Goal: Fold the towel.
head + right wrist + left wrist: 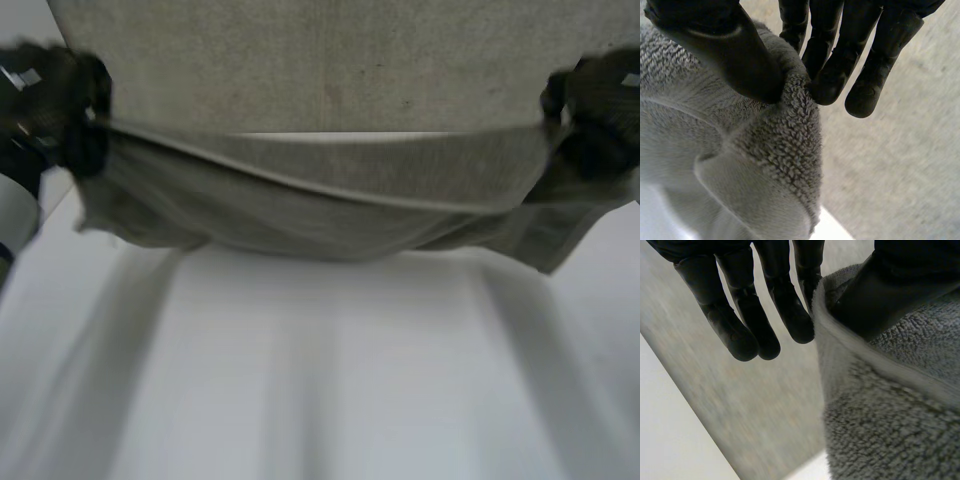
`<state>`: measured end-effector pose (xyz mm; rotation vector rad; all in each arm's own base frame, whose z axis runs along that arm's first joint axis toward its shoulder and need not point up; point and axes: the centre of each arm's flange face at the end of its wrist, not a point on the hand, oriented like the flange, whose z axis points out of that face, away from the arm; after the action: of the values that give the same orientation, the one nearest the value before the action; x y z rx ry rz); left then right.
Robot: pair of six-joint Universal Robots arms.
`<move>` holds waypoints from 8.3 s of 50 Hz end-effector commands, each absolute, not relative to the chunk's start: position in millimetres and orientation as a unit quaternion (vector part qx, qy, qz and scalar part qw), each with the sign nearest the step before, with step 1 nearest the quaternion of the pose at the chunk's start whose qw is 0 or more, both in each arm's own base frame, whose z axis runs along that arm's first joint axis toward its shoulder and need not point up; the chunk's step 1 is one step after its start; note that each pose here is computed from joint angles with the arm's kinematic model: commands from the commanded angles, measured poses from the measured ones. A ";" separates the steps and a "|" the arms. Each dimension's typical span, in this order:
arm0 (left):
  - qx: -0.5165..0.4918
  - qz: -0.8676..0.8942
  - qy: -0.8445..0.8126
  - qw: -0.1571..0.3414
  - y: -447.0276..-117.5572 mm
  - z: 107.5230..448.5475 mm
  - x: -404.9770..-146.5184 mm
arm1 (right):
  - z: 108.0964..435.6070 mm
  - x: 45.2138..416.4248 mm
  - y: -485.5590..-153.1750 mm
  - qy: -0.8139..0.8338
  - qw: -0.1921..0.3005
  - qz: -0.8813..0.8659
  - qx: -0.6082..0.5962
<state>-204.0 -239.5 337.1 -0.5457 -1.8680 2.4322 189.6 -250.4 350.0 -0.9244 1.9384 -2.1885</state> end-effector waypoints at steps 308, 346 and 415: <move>-0.297 0.636 -0.712 0.015 -179.6 233.2 -192.7 | 279.3 122.9 -243.2 0.738 0.037 -0.582 -0.339; -0.333 0.623 -0.706 0.047 -397.8 114.7 -288.5 | 161.8 205.1 -411.7 0.748 -0.015 -0.584 -0.315; -0.293 0.643 -0.708 0.003 -411.4 123.4 -256.9 | 144.2 172.9 -291.4 0.770 -0.013 -0.563 -0.301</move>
<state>-252.7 -383.0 130.5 -0.9526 -2.2307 1.9297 182.7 -286.0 146.3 -0.9772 2.4111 -1.7853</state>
